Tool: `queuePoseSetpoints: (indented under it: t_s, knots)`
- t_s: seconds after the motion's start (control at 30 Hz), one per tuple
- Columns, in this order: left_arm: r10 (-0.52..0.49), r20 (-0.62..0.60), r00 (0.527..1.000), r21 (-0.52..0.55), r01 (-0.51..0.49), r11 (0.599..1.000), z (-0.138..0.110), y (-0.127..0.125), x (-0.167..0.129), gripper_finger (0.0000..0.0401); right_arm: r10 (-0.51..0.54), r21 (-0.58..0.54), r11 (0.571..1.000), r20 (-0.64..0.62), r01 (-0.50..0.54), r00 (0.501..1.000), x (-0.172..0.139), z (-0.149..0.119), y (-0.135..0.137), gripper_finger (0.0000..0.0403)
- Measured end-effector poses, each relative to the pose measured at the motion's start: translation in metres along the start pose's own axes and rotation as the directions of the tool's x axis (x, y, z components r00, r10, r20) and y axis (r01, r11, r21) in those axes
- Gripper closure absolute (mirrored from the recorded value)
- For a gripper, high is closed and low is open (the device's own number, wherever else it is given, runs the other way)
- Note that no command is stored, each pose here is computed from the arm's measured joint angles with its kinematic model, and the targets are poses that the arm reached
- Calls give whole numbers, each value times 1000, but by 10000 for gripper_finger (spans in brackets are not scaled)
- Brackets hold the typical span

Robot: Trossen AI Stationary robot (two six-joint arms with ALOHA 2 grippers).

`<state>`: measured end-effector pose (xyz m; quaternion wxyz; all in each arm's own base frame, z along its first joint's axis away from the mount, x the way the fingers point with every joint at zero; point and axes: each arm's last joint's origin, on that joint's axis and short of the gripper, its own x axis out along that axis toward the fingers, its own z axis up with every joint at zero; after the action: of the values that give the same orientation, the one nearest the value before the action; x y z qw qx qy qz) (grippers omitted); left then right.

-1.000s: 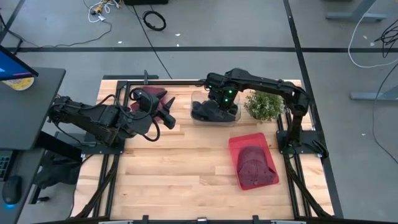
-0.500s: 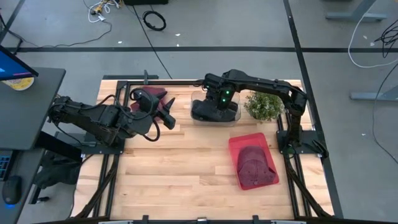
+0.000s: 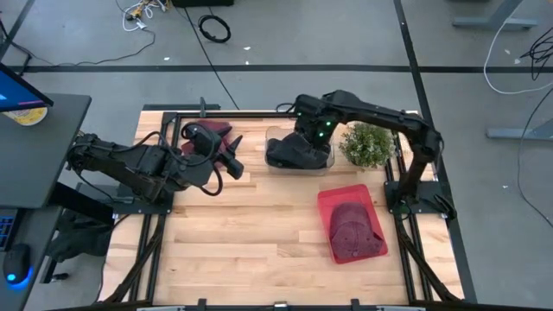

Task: Pick & Place hat
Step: Put the red cap into the red bin

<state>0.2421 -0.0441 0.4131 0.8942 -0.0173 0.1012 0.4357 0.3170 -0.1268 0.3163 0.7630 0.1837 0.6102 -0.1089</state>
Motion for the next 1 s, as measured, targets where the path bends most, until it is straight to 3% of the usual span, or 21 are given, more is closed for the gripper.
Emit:
queuePoseSetpoints:
  t_s: [0.17, 0.3, 0.4, 0.53, 0.63, 0.77, 1.0]
  knots:
    - [-14, -49, 999, -6, 14, 1000, -5, 3, 5, 224, -26, 82, 996, 78, 19, 997, -41, -24, -5, 146]
    - [-29, -120, 992, -64, 21, 998, -10, 9, 12, 224, 21, 129, 991, 184, -46, 983, -81, -52, 3, 171]
    - [-21, -177, 984, -120, 0, 993, -14, 15, 18, 224, 54, 110, 990, 298, -90, 953, -106, -70, 20, 221]
    - [33, -276, 961, -209, -94, 973, -23, 28, 25, 224, 113, 73, 985, 412, -156, 904, -129, -88, 39, 326]
    - [68, -400, 914, -235, -174, 956, -32, 41, 31, 224, 159, 20, 981, 473, -191, 866, -138, -93, 51, 390]
    - [107, -570, 815, -236, -287, 929, -41, 61, 40, 224, 189, -14, 977, 505, -211, 842, -140, -93, 62, 373]
    - [129, -736, 665, -203, -398, 895, -45, 93, 59, 223, 78, 22, 993, 597, -113, 798, -134, -85, 70, 350]
